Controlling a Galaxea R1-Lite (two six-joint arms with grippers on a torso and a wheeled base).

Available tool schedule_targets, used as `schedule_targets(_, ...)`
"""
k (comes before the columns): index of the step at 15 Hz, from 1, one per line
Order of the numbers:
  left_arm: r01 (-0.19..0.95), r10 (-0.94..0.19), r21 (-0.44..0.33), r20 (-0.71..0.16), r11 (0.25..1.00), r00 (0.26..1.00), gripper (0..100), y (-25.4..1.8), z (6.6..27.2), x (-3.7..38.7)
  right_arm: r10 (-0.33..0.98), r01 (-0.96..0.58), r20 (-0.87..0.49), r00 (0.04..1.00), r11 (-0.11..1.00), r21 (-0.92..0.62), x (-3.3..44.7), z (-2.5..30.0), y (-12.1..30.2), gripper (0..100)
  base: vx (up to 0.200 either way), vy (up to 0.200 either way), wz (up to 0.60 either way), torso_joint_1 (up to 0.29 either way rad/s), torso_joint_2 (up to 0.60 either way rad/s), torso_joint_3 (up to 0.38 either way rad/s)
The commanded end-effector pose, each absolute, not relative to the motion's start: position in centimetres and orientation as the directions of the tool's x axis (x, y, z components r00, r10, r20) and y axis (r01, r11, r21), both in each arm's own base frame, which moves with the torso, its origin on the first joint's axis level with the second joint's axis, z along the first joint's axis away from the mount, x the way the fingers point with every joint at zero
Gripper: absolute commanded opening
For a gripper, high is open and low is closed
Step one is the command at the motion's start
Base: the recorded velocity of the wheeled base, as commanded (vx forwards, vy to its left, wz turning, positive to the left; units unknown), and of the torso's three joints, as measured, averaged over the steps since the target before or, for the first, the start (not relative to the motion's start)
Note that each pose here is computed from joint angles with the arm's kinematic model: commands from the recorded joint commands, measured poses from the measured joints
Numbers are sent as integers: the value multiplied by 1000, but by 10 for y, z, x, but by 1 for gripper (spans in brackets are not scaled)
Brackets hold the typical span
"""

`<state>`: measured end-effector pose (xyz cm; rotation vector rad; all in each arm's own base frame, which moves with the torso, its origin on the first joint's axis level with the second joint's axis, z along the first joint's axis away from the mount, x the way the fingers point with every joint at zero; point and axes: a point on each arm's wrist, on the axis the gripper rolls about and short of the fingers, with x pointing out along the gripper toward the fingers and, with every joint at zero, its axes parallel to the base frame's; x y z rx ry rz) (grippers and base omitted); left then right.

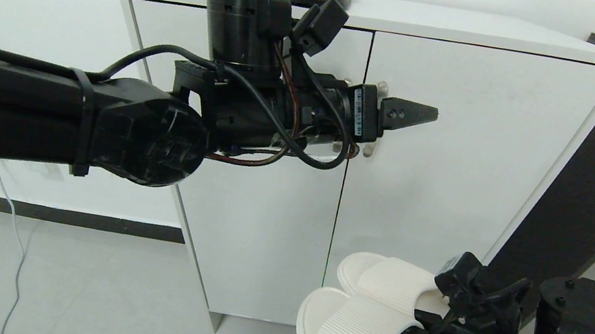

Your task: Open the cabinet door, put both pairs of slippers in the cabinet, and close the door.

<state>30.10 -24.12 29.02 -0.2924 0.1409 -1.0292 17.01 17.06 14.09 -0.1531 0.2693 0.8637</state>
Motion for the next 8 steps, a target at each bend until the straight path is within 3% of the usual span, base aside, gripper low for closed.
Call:
schedule_targets(1, 818, -858, -310, 10, 485, 513, 100, -245, 284, 306, 728, -767, -297, 618, 641, -25, 170, 140, 171, 0, 0, 0, 0, 0, 0, 0)
schedule_targets(2, 817, -858, -310, 9, 485, 513, 100, -245, 284, 306, 729, -767, -295, 618, 641, -25, 170, 141, 171, 0, 0, 0, 0, 0, 0, 0)
schedule_targets(3, 816, -858, -311, 7, 487, 514, 0, -245, 284, 306, 728, -767, -297, 618, 641, -25, 170, 140, 171, 0, 0, 0, 0, 0, 0, 0)
schedule_targets(8, 810, -852, -313, 1, 497, 523, 0, -235, 287, 293, 730, -769, -301, 614, 639, -22, 170, 139, 170, 0, 0, 0, 0, 0, 0, 0)
